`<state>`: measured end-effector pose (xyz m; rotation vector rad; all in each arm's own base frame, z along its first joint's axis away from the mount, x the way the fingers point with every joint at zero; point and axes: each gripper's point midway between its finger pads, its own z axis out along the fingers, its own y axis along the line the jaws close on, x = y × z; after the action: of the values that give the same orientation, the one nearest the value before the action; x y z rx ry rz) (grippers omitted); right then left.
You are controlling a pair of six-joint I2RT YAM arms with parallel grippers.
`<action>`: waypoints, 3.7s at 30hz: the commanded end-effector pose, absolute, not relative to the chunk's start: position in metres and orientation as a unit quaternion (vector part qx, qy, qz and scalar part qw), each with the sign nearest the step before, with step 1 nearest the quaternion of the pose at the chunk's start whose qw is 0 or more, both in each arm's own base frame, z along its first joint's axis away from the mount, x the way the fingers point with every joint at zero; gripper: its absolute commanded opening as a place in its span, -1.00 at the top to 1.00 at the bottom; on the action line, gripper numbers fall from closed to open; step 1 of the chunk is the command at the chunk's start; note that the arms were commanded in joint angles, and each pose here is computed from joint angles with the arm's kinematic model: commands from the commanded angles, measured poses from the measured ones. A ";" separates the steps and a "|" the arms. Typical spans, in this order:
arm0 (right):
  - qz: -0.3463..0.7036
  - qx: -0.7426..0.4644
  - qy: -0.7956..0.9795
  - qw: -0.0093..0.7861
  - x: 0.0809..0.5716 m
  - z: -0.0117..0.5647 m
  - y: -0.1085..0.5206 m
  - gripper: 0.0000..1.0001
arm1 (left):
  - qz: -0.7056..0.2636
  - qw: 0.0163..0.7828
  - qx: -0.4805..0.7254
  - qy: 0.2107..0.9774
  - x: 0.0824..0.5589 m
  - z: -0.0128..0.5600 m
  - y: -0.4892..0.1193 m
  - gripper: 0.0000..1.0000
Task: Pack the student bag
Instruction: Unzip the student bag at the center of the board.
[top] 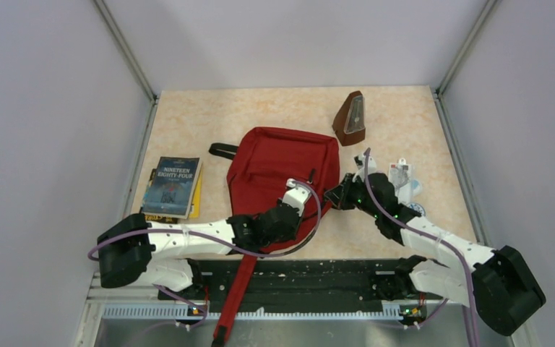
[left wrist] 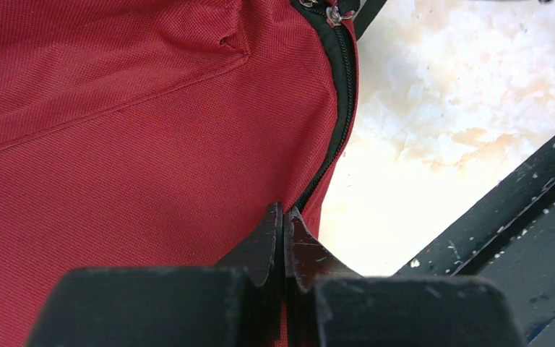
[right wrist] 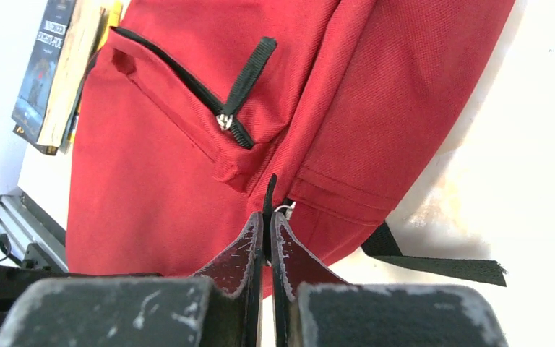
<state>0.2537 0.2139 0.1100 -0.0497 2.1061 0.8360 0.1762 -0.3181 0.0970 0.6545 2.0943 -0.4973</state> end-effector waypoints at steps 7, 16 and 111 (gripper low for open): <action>0.357 -0.035 0.788 0.501 0.240 0.145 0.226 1.00 | -0.284 0.465 0.153 0.825 0.187 0.122 -0.344 1.00; 0.367 -0.025 0.774 0.515 0.223 0.147 0.234 1.00 | -0.312 0.495 0.104 0.804 0.203 0.142 -0.358 1.00; 0.379 -0.016 0.802 0.461 0.165 0.122 0.257 1.00 | -0.420 0.494 0.098 0.755 0.208 0.160 -0.374 1.00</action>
<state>0.1809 0.2378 0.1041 -0.0150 1.9912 0.7912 0.1872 -0.3619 0.1104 0.3398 1.9988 -0.9419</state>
